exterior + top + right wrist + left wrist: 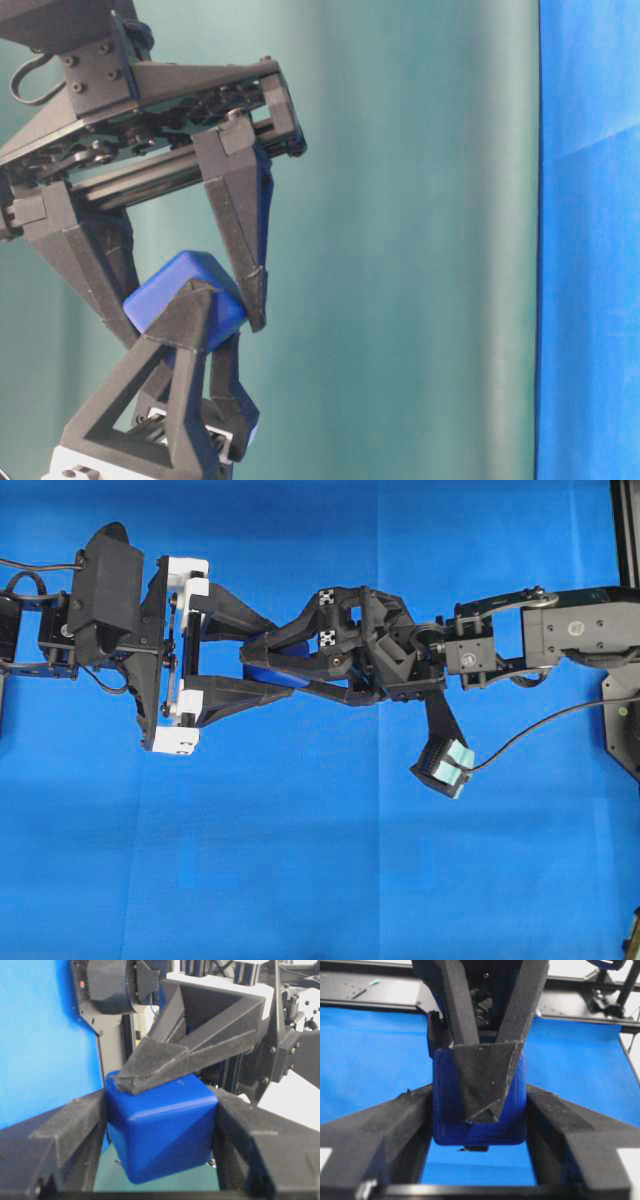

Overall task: Handover the blue block to the right arm after grasping it with the left arm, then place it in the designated position.
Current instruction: 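Open the left gripper and pull the right gripper away with cube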

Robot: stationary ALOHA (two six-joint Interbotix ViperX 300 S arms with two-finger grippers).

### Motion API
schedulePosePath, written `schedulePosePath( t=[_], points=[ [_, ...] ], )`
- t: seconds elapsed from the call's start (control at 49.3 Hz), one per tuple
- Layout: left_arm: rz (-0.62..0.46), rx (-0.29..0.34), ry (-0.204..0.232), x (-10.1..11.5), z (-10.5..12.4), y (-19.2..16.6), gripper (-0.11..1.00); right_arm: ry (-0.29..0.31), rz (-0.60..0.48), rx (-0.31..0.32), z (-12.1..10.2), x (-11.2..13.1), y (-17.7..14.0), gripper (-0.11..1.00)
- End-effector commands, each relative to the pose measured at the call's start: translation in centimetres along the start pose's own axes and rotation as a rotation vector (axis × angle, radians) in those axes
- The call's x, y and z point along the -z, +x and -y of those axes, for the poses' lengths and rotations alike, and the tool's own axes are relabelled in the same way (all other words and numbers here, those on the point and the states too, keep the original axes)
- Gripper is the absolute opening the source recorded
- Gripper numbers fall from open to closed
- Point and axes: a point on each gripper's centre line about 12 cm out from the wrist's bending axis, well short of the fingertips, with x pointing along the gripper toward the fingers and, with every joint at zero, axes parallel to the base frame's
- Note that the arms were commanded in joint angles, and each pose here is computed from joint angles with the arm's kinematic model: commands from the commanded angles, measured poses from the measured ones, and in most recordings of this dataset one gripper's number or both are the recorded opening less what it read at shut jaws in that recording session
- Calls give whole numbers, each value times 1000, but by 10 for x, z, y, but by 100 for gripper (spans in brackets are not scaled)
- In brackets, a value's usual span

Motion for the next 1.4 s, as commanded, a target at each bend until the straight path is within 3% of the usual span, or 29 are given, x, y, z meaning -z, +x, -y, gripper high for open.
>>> schedulePosePath(
  t=[0.0, 0.101, 0.183, 0.446, 0.994, 1.379],
  points=[
    [38, 8, -2, -10, 2, -3, 57, 4, 12, 52, 19, -4, -9, 51],
    [45, 8, -2, -11, 3, -5, 84, 3, 15, 51, 19, -5, -9, 51],
    [49, 9, -1, -12, 3, -6, 93, 5, 16, 51, 18, -6, -9, 51],
    [53, 9, 1, -11, 3, -15, 93, 7, 13, 42, 13, -7, -24, 52],
    [70, 9, -2, -10, 2, -33, 93, -3, -20, 23, -5, -12, -100, 51],
    [72, 9, -1, -10, 2, -33, 93, 8, -35, 6, -8, -11, -104, 52]
  ],
)
